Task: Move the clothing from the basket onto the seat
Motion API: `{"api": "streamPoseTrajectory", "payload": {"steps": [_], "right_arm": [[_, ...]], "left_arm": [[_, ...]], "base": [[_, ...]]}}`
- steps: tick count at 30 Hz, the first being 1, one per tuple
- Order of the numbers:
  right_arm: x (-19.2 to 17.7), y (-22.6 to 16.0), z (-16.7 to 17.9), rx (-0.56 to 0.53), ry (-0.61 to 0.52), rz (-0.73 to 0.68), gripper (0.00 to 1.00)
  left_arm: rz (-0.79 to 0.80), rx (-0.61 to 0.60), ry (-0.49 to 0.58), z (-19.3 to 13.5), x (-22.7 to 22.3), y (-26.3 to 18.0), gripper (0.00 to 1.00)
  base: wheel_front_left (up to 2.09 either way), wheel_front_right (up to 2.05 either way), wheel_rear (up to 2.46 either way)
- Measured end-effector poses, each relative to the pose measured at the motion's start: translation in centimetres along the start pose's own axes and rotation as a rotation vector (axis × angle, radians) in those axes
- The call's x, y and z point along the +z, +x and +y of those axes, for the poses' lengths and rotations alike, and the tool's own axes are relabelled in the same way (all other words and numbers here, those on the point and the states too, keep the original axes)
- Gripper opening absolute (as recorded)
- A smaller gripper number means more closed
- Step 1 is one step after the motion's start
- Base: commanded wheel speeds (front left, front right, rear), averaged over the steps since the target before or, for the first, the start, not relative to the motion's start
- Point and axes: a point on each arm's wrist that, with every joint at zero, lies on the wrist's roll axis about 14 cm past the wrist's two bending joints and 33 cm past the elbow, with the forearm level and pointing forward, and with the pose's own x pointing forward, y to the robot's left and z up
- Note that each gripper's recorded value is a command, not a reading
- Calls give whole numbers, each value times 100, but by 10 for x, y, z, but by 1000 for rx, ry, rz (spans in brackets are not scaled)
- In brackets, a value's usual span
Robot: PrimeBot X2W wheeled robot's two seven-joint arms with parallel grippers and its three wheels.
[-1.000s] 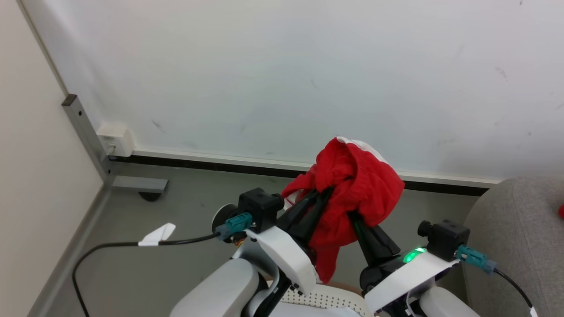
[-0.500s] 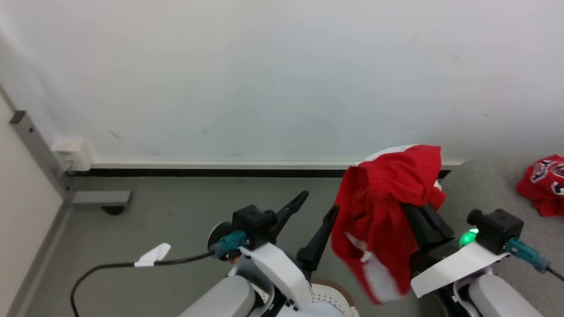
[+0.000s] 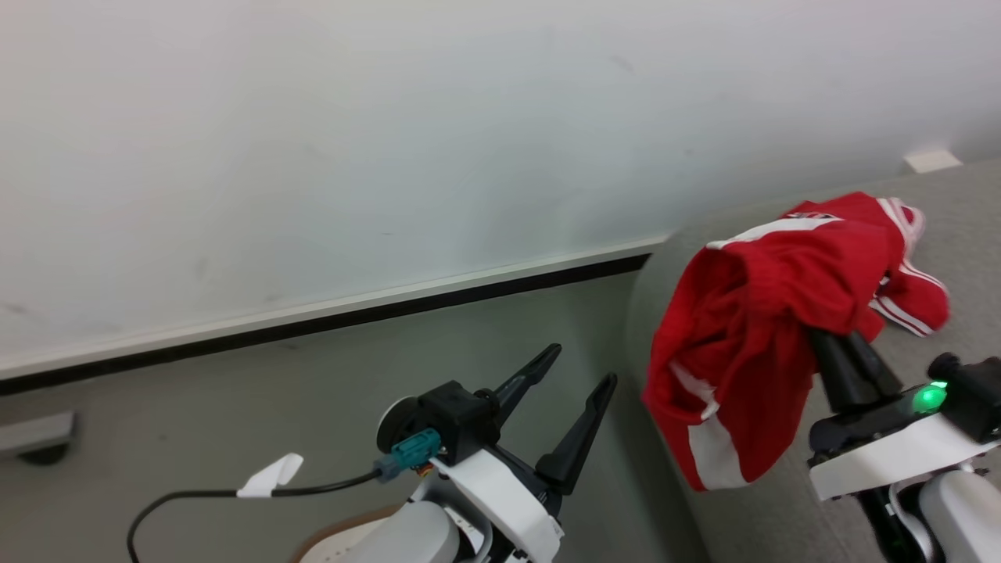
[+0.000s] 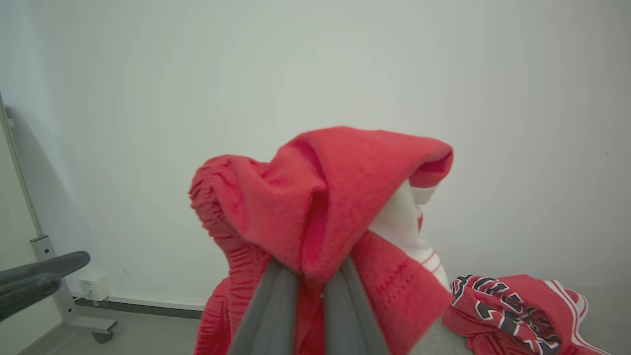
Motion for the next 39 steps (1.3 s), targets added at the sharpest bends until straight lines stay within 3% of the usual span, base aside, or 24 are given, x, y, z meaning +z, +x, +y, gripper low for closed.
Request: {"api": "streamPoseTrajectory", "payload": {"steps": [5, 13, 23, 30, 39], "right_arm": [[26, -26, -40, -120, -58, -49, 0], [42, -59, -69, -231, -103, -69, 0], [43, -55, -76, -224, -137, -43, 0], [80, -16, -101, -203, -228, -77, 0], [105, 20, -185, -359, -345, -70, 0]], "left_arm": [[0, -90, -13, -23, -6, 17, 100], [31, -210, -18, -57, -26, 31, 100], [54, -235, -29, -62, -38, 33, 100], [84, -210, -42, -46, -53, 31, 100], [118, -66, -49, 32, -76, 26, 100]], "base": [[0, 0, 0], [0, 0, 0], [0, 0, 0], [0, 0, 0], [0, 0, 0]]}}
